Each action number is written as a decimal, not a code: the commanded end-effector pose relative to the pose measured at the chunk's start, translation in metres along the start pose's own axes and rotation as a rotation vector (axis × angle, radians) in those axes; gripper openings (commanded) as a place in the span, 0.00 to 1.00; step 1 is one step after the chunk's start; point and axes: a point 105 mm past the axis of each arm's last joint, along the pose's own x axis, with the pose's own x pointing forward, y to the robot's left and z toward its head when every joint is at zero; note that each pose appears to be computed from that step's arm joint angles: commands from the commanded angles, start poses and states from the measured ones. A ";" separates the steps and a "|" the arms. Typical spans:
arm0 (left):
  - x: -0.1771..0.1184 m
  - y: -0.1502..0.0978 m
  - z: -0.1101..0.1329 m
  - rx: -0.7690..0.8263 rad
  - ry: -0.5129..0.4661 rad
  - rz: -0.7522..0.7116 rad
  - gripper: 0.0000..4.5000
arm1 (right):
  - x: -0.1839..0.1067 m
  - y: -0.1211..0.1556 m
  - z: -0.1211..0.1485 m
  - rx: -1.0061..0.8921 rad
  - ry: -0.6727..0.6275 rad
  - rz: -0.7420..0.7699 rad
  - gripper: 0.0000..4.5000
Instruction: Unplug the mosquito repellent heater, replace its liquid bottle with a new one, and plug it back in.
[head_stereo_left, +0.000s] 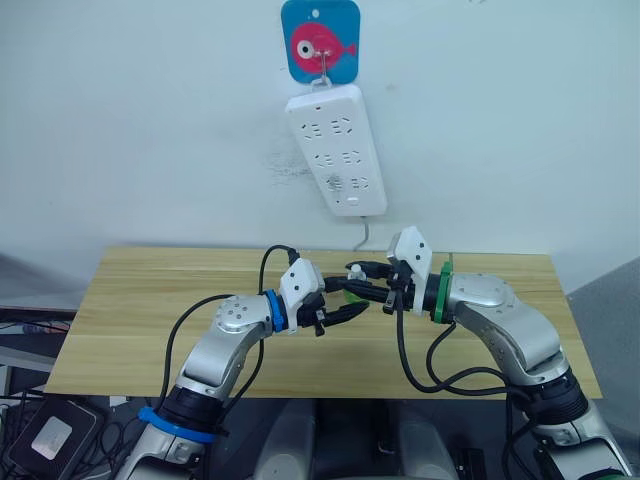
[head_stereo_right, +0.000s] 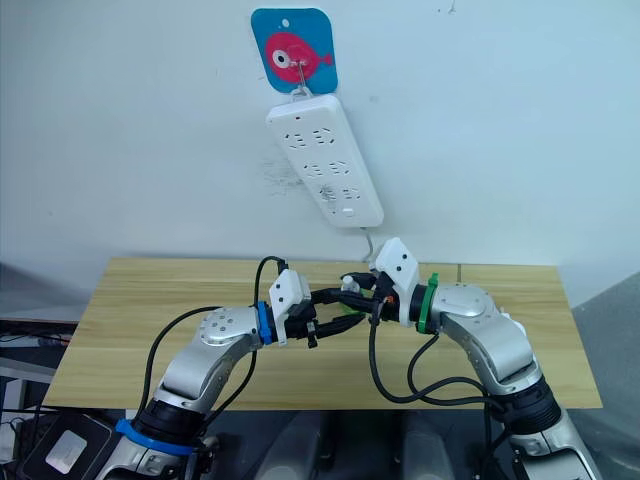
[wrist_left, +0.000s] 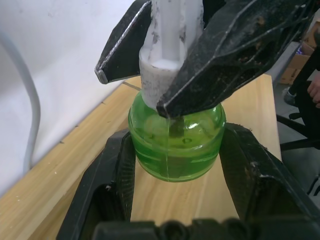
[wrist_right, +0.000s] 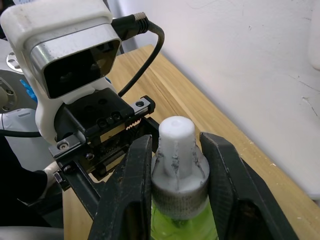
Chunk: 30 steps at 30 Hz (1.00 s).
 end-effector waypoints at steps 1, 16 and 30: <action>-0.005 0.000 0.011 0.028 -0.038 -0.003 0.49 | 0.002 0.008 0.012 -0.022 -0.046 0.050 0.24; -0.030 -0.029 0.014 0.165 0.047 -0.360 0.49 | 0.015 0.020 0.031 -0.181 -0.028 0.667 0.46; -0.030 0.001 0.016 0.101 -0.013 -0.134 0.49 | -0.028 0.009 0.013 -0.153 0.016 0.204 0.99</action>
